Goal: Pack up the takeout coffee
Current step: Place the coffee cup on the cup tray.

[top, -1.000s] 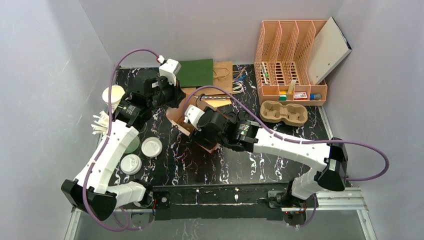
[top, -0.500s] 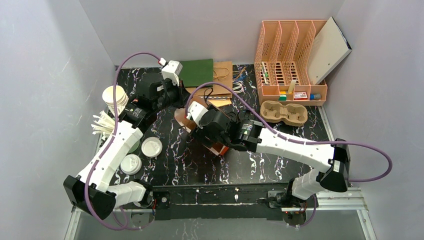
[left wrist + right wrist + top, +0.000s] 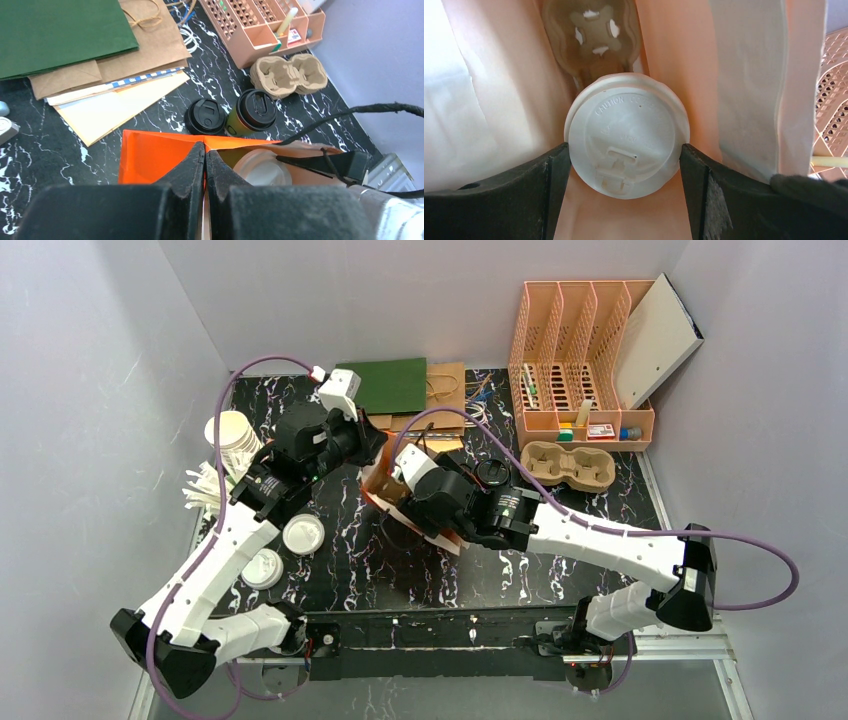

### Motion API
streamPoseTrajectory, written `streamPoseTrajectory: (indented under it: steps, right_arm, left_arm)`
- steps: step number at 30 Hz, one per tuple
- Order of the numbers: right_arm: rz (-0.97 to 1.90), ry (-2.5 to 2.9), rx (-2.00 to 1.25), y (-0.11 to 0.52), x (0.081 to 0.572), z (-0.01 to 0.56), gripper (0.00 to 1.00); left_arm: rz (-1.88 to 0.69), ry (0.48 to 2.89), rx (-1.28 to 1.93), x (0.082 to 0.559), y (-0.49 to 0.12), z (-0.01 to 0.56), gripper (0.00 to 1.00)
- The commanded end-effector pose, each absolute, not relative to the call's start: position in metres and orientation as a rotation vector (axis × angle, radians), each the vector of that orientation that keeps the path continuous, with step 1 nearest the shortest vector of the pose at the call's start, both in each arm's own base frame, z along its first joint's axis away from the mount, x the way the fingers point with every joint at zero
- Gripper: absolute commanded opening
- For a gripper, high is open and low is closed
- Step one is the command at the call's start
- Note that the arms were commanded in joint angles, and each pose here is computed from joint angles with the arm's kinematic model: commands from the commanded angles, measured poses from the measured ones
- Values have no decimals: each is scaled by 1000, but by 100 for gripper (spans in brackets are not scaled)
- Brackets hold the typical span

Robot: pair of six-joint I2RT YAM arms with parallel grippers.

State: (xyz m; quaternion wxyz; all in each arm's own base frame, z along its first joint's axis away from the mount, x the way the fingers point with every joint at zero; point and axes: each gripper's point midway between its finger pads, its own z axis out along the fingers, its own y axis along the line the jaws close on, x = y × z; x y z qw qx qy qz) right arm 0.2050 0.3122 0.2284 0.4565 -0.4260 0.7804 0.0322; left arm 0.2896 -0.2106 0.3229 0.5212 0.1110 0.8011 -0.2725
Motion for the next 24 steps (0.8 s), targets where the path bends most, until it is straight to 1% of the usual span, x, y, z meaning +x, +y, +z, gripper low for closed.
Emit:
streamPoseTrajectory:
  steps: [1, 5, 10, 15, 24]
  right_arm:
    - [90, 1849, -1011, 312, 212, 243, 54]
    - [102, 1832, -1007, 317, 216, 242, 52]
    - [103, 1835, -997, 322, 220, 239, 51]
    - [99, 1830, -990, 323, 224, 237, 51]
    - [80, 1873, -1027, 324, 227, 223, 50]
  left_arm:
    - [-580, 1812, 199, 296, -196, 351, 0]
    - [-548, 1770, 256, 295, -198, 358, 0]
    - [-550, 1790, 319, 290, -202, 343, 0]
    - [-559, 1808, 325, 286, -201, 333, 0]
    - [-579, 1802, 283, 280, -197, 336, 0]
